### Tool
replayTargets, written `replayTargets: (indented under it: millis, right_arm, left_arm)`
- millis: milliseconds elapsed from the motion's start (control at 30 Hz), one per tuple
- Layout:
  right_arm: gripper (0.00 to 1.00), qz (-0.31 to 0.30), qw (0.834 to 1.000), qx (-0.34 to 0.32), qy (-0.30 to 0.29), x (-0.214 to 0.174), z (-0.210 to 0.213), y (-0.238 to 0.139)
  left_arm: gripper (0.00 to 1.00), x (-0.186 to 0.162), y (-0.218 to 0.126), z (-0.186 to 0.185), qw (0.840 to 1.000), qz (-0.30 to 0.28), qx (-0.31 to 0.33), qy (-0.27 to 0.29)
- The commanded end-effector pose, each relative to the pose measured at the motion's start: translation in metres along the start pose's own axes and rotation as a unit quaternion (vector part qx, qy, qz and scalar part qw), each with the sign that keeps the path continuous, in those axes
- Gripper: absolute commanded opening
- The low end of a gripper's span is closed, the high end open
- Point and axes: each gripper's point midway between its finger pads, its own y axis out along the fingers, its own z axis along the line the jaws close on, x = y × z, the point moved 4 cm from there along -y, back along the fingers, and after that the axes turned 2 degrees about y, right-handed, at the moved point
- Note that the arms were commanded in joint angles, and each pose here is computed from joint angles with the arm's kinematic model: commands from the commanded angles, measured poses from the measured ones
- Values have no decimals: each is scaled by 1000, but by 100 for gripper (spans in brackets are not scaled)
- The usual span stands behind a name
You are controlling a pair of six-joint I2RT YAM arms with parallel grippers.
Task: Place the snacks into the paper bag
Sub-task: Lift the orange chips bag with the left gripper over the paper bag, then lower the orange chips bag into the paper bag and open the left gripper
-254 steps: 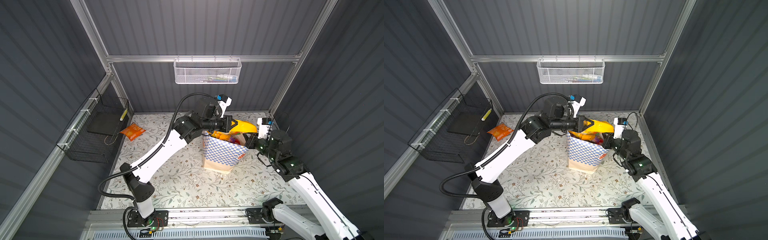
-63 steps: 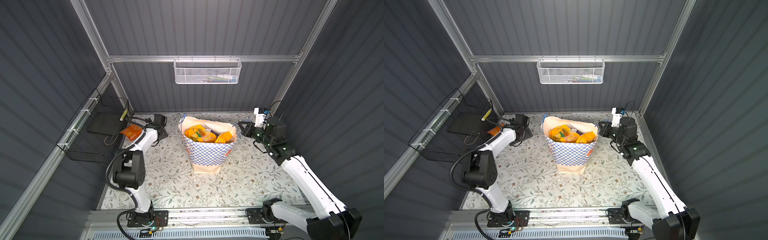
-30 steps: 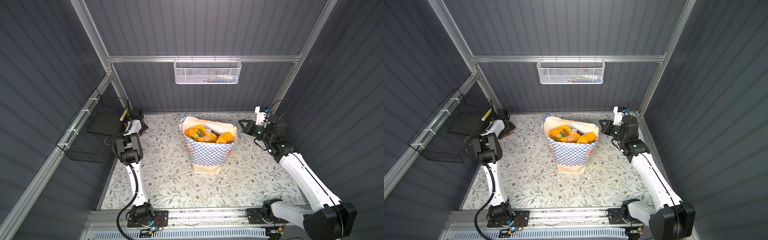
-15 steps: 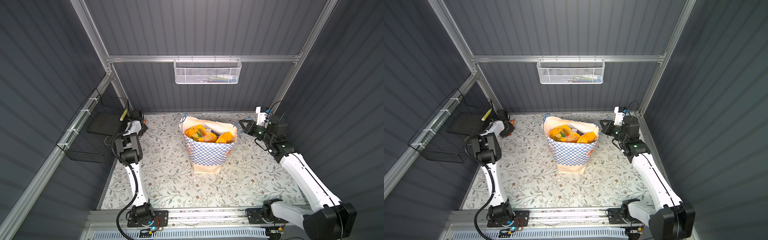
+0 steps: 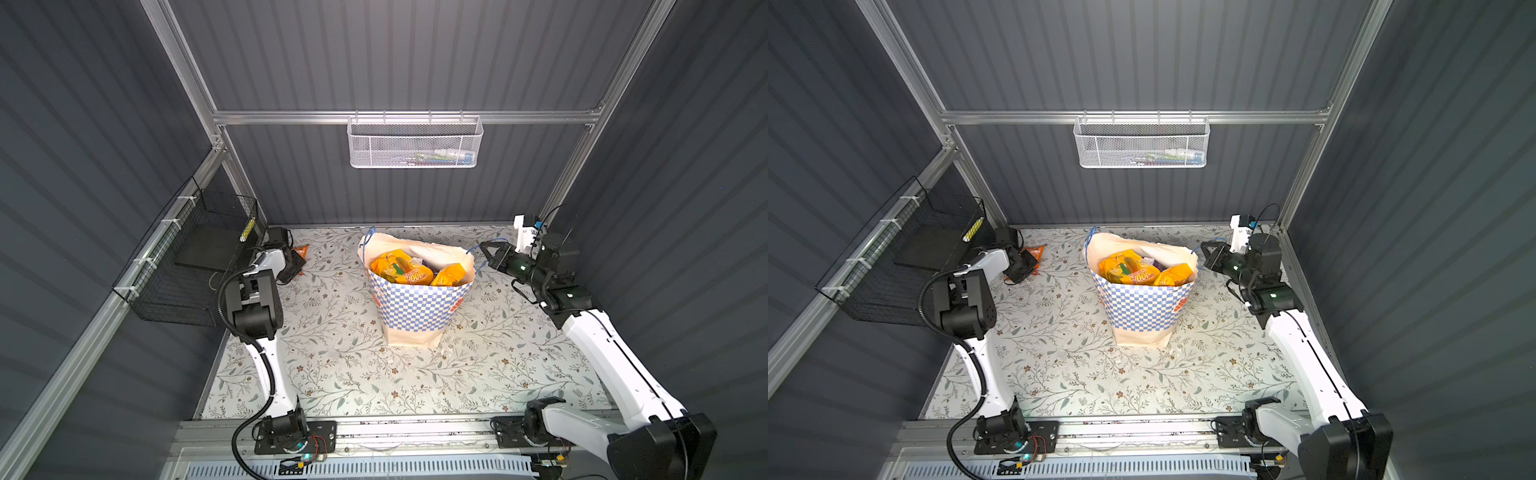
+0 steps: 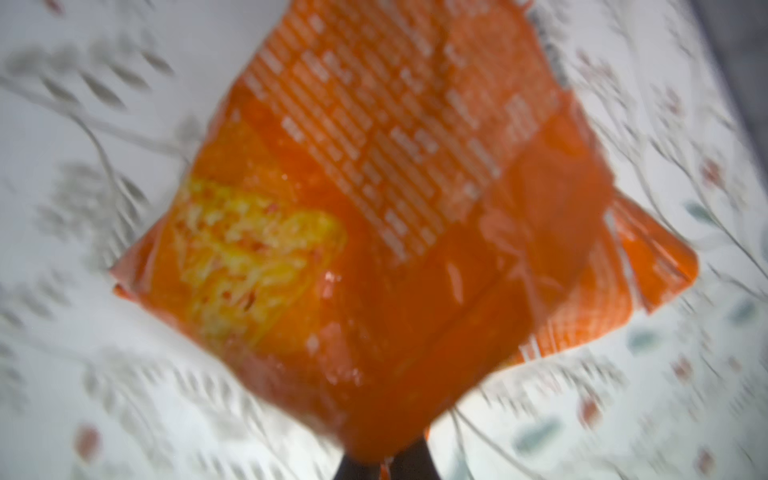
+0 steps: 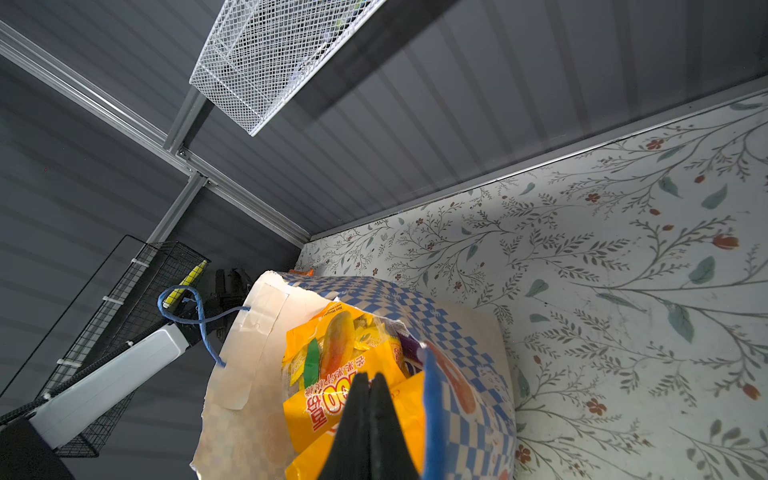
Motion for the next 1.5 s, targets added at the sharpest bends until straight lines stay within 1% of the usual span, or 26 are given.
replayTargets:
  millis: [0, 100, 200, 300, 367, 433, 500, 567, 600, 667, 700, 800, 933, 1000, 1033, 1200, 1300, 1367, 1467]
  right_arm:
    - [0, -46, 998, 34, -24, 21, 22, -16]
    - [0, -48, 998, 34, -27, 21, 24, -19]
    - [0, -48, 998, 38, -27, 22, 26, -21]
    - [0, -46, 998, 45, -26, 22, 29, -22]
    - [0, -44, 998, 48, -26, 22, 31, -23]
    - [0, -43, 997, 51, -26, 22, 32, -23]
    - [0, -43, 997, 52, -27, 22, 33, -24]
    - [0, -43, 997, 51, -28, 22, 33, -25]
    - [0, -42, 997, 51, -28, 22, 33, -25]
    - [0, -41, 997, 52, -29, 22, 34, -27]
    - [0, -40, 997, 53, -29, 22, 34, -27]
    - [0, -40, 997, 54, -30, 21, 35, -28]
    - [0, -40, 997, 55, -31, 22, 36, -29]
    - [0, -40, 997, 55, -31, 22, 36, -29]
    - [0, -40, 997, 56, -32, 22, 37, -29]
    - [0, -41, 997, 57, -33, 22, 38, -31]
    - [0, -40, 997, 59, -32, 22, 39, -30]
    - [0, -40, 997, 60, -31, 22, 39, -30]
    - [0, -42, 997, 61, -34, 23, 40, -32]
  left_arm:
    - [0, -15, -51, -54, 996, -21, -90, 14]
    - [0, -27, -99, -78, 990, -54, -129, 34]
    - [0, -42, -150, -94, 981, -83, -161, 63]
    - [0, -48, -208, -108, 968, -132, -192, 90]
    - [0, -55, -250, -120, 953, -165, -223, 120]
    - [0, -66, -284, -134, 936, -188, -252, 156]
    - [0, -78, -315, -150, 916, -202, -285, 196]
    - [0, -95, -334, -164, 898, -200, -312, 235]
    - [0, -102, -339, -169, 892, -196, -322, 248]
    - [0, -123, -350, -183, 871, -186, -349, 289]
    - [0, -131, -354, -187, 864, -186, -353, 306]
    - [0, -162, -366, -205, 835, -182, -368, 368]
    - [0, -190, -361, -218, 829, -145, -355, 407]
    - [0, -202, -356, -220, 827, -140, -347, 419]
    - [0, -207, -352, -219, 829, -135, -337, 425]
    - [0, -222, -327, -207, 838, -117, -269, 460]
    - [0, -231, -314, -204, 837, -102, -232, 484]
    - [0, -238, -307, -203, 832, -94, -206, 506]
    - [0, -244, -296, -198, 829, -90, -155, 530]
